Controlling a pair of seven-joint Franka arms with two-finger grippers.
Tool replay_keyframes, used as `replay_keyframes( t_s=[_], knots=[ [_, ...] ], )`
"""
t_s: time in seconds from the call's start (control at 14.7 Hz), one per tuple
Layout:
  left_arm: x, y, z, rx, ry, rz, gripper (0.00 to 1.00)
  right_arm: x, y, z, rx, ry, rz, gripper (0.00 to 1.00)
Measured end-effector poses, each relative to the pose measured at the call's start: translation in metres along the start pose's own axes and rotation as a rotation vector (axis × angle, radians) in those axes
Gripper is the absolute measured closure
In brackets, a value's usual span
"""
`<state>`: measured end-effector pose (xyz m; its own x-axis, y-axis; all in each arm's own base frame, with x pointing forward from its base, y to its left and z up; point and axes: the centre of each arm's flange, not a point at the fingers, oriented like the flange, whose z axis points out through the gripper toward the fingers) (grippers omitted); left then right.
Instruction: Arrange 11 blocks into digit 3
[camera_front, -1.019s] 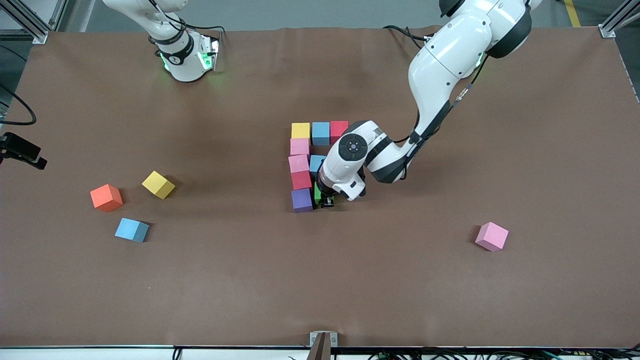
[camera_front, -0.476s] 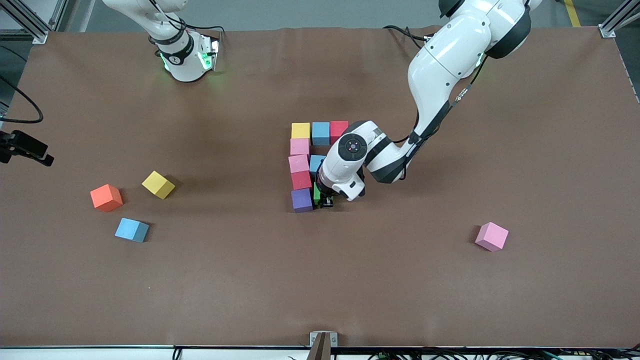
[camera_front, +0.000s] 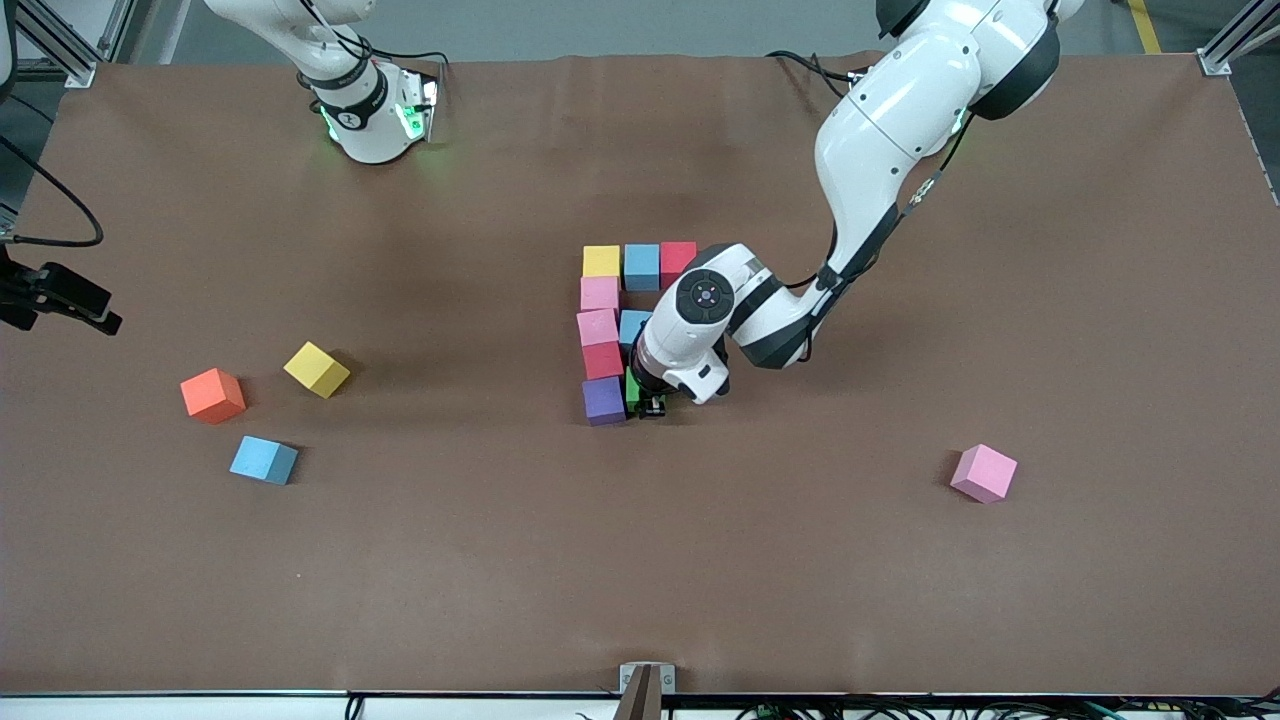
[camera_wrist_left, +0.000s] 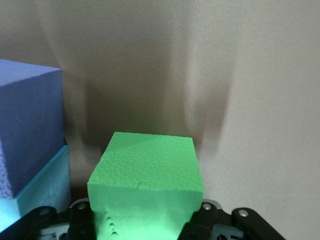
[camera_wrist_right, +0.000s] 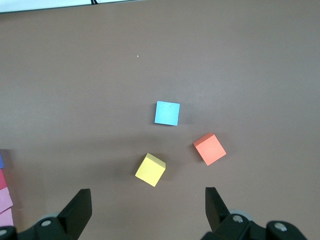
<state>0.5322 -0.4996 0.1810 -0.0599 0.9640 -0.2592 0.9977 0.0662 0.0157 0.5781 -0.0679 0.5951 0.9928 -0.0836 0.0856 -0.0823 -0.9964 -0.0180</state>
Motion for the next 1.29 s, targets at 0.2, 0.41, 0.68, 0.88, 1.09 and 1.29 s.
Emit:
replay_keyframes(
  t_s=[0.2, 0.41, 0.68, 0.88, 1.09, 1.29],
  knots=[
    [-0.002, 0.000, 0.001, -0.004, 0.001, 0.002, 0.40, 0.000, 0.000, 0.000, 0.000, 0.004, 0.000, 0.00],
    [-0.003, 0.000, 0.001, -0.009, 0.003, 0.005, 0.40, -0.001, 0.000, -0.010, 0.000, 0.024, -0.001, 0.00],
    [-0.004, 0.001, 0.001, -0.010, 0.003, 0.006, 0.40, -0.001, 0.000, -0.015, 0.000, 0.034, -0.001, 0.00],
    [-0.004, 0.000, 0.002, -0.011, 0.004, 0.007, 0.40, -0.001, 0.000, -0.015, 0.000, 0.034, -0.001, 0.00],
    [-0.006, 0.000, 0.002, -0.013, 0.004, 0.009, 0.40, -0.001, -0.001, -0.015, 0.000, 0.034, -0.001, 0.00],
    [-0.007, 0.001, 0.002, -0.014, 0.002, 0.009, 0.40, -0.001, -0.001, -0.015, 0.000, 0.034, -0.002, 0.00]
  ],
)
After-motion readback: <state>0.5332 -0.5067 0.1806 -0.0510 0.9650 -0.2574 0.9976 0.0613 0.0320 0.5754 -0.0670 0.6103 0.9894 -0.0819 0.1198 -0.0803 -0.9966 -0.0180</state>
